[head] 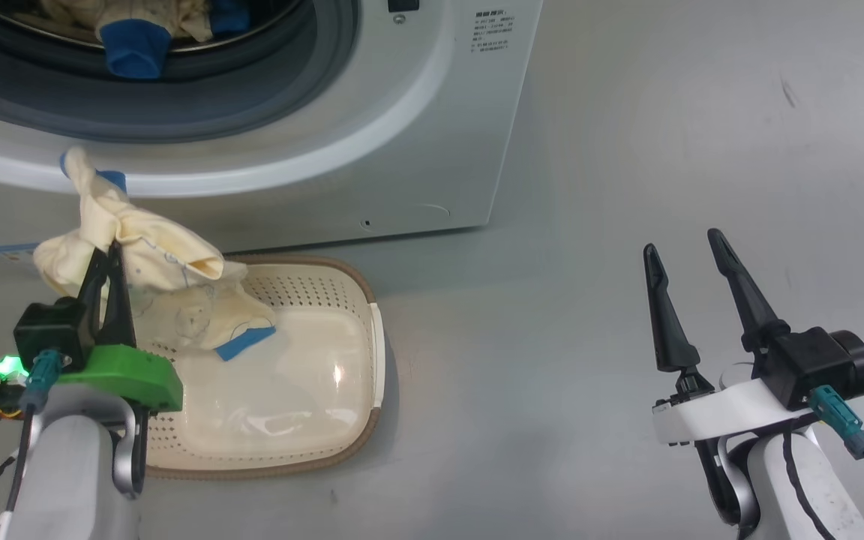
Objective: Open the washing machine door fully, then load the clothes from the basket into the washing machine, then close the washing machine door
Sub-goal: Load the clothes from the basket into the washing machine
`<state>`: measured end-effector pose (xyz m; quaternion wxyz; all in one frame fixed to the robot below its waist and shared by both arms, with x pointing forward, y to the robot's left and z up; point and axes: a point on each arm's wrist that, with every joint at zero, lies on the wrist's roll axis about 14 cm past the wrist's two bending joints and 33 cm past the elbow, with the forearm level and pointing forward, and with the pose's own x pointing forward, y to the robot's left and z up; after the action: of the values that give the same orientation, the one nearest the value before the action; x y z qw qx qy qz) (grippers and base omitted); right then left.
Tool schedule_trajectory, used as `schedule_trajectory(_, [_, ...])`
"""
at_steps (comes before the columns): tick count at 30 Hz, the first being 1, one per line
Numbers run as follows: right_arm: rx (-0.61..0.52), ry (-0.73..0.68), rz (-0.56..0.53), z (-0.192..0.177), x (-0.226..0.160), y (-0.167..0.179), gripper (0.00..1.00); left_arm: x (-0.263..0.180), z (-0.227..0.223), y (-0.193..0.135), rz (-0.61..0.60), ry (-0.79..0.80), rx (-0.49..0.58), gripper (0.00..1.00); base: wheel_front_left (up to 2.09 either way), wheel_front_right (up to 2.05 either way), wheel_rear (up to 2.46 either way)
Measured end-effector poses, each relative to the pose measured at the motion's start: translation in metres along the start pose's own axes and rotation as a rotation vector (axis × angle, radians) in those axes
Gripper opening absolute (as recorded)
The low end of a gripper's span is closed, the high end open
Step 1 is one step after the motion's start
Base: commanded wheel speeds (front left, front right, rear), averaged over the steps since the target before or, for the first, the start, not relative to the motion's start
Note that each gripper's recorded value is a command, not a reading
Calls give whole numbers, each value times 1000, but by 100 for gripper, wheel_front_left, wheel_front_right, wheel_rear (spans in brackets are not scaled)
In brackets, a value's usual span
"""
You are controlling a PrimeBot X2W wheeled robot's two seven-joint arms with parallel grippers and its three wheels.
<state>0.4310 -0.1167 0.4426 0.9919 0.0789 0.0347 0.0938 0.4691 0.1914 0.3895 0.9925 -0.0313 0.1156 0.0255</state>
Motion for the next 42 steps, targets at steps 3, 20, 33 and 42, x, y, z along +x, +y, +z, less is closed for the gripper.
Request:
schedule_trajectory(3, [1,-13,5,7,-8,4,100,-14,12,5,8,-32,9,0,0,0,0])
schedule_trajectory(20, [0,-73,-2,36,-67,15,100,-98,31,14,21,-103,23,0,0,0,0])
schedule_trajectory(33, [-7,-126,-11,52,-90,16,100,-128,48,7,-6,-177,24,0,0,0,0])
schedule_trajectory(42, [-6,-129,-13,53,-95,16,100,-136,47,3,-18,-180,23,0,0,0,0])
